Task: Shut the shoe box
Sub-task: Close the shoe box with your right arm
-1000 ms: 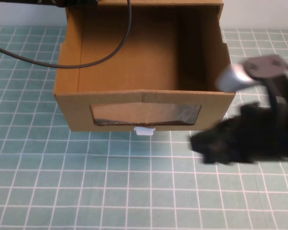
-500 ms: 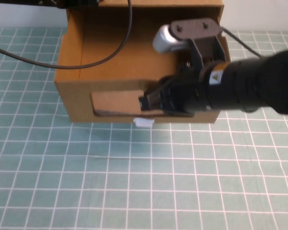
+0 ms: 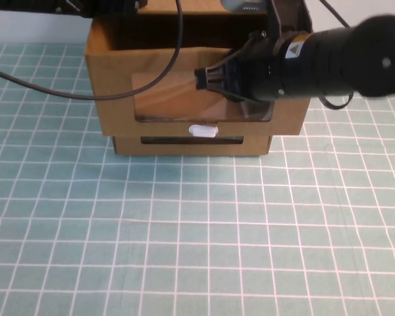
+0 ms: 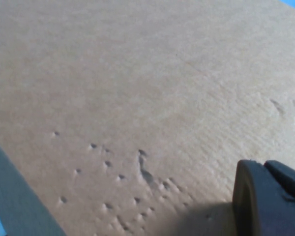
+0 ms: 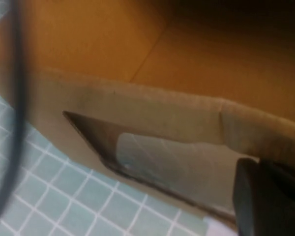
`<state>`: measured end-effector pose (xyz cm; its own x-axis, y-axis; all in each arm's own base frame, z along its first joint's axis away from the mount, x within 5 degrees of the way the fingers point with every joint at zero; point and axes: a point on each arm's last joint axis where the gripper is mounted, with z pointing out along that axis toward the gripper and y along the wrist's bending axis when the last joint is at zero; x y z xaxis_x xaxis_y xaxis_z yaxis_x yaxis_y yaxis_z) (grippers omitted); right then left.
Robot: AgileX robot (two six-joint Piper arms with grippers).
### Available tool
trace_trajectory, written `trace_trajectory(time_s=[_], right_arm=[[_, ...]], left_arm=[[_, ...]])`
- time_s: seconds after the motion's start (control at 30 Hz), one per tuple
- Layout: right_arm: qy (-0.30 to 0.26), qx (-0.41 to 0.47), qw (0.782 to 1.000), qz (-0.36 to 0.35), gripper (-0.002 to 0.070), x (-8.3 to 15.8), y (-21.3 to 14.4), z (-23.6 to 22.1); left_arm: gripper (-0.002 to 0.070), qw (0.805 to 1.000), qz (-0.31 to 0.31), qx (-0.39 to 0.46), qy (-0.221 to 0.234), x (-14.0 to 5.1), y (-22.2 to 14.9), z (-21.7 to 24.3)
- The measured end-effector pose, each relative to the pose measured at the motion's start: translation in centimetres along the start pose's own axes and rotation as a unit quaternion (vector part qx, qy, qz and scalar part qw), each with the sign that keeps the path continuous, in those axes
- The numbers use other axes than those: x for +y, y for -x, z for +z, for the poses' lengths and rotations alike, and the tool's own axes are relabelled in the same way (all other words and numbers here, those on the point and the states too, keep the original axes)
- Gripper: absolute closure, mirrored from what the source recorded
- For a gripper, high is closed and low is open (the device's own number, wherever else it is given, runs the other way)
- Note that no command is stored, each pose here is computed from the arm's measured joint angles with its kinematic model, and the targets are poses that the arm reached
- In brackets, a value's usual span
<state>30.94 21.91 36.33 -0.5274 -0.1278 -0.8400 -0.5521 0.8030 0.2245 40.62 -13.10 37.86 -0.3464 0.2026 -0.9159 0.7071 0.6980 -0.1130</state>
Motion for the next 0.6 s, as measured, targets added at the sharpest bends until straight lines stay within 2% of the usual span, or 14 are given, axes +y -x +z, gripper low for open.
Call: trace_trajectory(time_s=[0.13, 0.47, 0.6], right_arm=[[-0.001, 0.033, 0.999, 0.008, 0.0687, -0.6, 0.6, 0.4], [0.013, 0.055, 0.998, 0.025, 0.0687, -0.4, 0.8, -0.6], [0.036, 0.075, 0.996, 0.031, 0.0687, 0.1, 0.6, -1.0]], left_arm=[[0.068, 1.0, 0.0, 0.001, -0.001, 0.0, 0.0, 0.0], [0.068, 1.0, -0.002, 0.001, -0.001, 0.0, 0.0, 0.0], [0.068, 1.0, -0.003, 0.003, -0.004, -0.1, -0.1, 0.0]])
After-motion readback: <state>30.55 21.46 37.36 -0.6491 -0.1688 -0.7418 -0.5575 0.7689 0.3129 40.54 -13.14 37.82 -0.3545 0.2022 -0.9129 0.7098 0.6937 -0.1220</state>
